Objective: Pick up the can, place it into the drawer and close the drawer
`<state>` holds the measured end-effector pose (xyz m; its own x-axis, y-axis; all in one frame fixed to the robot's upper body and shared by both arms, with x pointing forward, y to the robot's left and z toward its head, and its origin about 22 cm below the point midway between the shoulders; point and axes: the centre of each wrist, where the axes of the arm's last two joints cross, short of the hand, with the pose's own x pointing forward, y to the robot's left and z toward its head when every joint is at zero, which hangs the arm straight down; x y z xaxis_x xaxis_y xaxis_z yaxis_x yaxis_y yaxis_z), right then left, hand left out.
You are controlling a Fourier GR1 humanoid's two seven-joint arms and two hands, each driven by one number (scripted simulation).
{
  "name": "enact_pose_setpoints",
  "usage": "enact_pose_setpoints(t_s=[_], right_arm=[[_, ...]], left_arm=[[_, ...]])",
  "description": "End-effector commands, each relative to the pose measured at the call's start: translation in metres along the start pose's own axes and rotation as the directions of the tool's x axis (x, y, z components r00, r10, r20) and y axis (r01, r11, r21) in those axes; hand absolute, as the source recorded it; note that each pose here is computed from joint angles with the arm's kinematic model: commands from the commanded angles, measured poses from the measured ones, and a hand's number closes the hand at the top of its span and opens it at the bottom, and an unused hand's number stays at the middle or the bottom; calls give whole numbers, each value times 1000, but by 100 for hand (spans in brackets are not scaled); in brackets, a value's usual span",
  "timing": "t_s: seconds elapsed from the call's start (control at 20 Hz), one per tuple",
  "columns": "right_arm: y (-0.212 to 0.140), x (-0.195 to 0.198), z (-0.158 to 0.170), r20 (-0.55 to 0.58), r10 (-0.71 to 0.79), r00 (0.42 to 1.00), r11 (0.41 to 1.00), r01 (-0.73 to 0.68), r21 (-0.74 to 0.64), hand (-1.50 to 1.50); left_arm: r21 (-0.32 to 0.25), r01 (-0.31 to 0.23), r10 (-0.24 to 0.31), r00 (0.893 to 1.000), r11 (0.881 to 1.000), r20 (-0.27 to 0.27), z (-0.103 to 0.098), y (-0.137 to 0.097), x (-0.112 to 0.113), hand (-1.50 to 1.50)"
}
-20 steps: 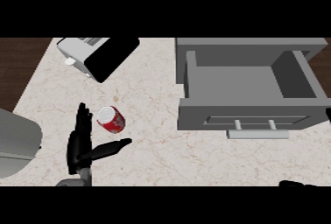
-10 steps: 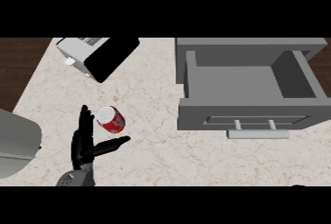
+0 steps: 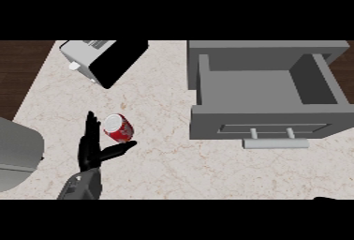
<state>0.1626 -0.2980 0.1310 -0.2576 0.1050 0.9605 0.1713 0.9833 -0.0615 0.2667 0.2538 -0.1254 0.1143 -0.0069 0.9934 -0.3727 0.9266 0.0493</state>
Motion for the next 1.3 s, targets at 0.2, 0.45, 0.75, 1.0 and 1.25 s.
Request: enact_pose_setpoints(t_s=[0.2, 0.45, 0.75, 1.0, 1.25], right_arm=[[-1, 19, -1, 15, 9, 1000, 1000, -9, 20, -150], [-2, 13, -3, 16, 17, 1000, 1000, -17, 1, -150], [1, 17, 5, 18, 5, 1000, 1000, -5, 15, -150], [7, 1, -15, 24, 11, 1000, 1000, -11, -11, -150], [2, 3, -10, 27, 20, 999, 1000, -20, -12, -150]], left_arm=[[-34, -9, 10, 1000, 999, 24, -20, 13, -11, -150], [-152, -21, 24, 1000, 988, 18, -36, -30, 12, -150], [-206, -72, 81, 996, 976, 37, -36, -26, 7, 150], [-252, -120, 138, 989, 960, 55, -43, -33, 15, 150], [-287, -114, 151, 983, 951, 108, -41, -61, 23, 150]])
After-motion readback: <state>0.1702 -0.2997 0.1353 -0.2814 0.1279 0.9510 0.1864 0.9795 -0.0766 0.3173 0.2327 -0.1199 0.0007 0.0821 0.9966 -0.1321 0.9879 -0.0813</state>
